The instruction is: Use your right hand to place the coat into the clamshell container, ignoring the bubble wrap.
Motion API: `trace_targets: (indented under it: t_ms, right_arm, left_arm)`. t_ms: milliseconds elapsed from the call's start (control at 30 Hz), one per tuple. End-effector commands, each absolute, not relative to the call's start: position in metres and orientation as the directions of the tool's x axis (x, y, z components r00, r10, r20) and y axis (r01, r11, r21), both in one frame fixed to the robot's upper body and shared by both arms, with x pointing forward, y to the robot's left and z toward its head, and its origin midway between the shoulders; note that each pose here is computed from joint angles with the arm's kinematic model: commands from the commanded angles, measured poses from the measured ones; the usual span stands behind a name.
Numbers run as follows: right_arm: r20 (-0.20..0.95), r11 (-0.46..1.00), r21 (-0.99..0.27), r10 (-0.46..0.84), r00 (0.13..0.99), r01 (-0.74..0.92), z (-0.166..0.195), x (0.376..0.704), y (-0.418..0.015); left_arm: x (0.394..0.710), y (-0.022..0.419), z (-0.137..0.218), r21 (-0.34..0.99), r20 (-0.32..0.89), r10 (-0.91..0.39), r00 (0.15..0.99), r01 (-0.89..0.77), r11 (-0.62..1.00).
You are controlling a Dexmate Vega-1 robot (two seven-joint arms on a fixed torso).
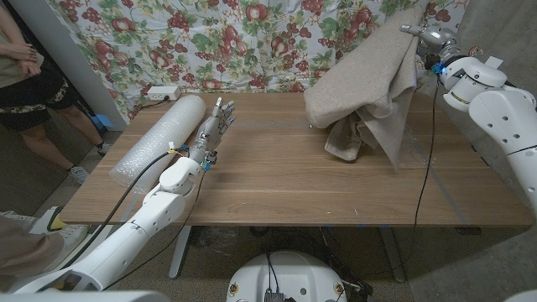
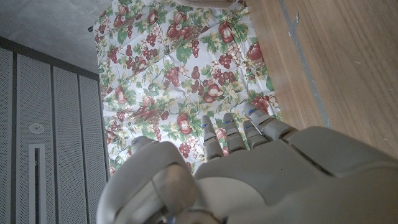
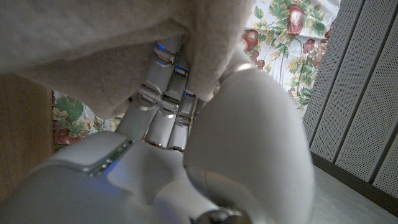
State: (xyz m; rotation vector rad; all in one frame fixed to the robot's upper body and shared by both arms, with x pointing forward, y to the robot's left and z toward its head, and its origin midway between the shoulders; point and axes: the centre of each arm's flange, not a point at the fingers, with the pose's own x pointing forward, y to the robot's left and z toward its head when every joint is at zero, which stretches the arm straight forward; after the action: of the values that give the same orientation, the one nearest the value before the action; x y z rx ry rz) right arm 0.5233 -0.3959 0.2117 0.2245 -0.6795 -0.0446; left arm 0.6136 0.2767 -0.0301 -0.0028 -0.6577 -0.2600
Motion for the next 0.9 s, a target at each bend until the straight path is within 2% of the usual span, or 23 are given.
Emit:
trace_targets:
  t_ms: [33, 900]
  right_arm:
    - [0.605, 0.969, 0.247, -0.132, 0.785, -0.027, 0.204, 0.527, -0.407]
    - [0.558, 0.933, 0.360, -0.200, 0.805, -0.018, 0.175, 0.537, -0.442]
  left_arm:
    - [0.615, 0.279, -0.031, 0.079, 0.601, -0.238, 0.763, 0.239, 0.968]
    - [0.617, 0.276, -0.029, 0.089, 0.594, -0.246, 0.766, 0.242, 0.966]
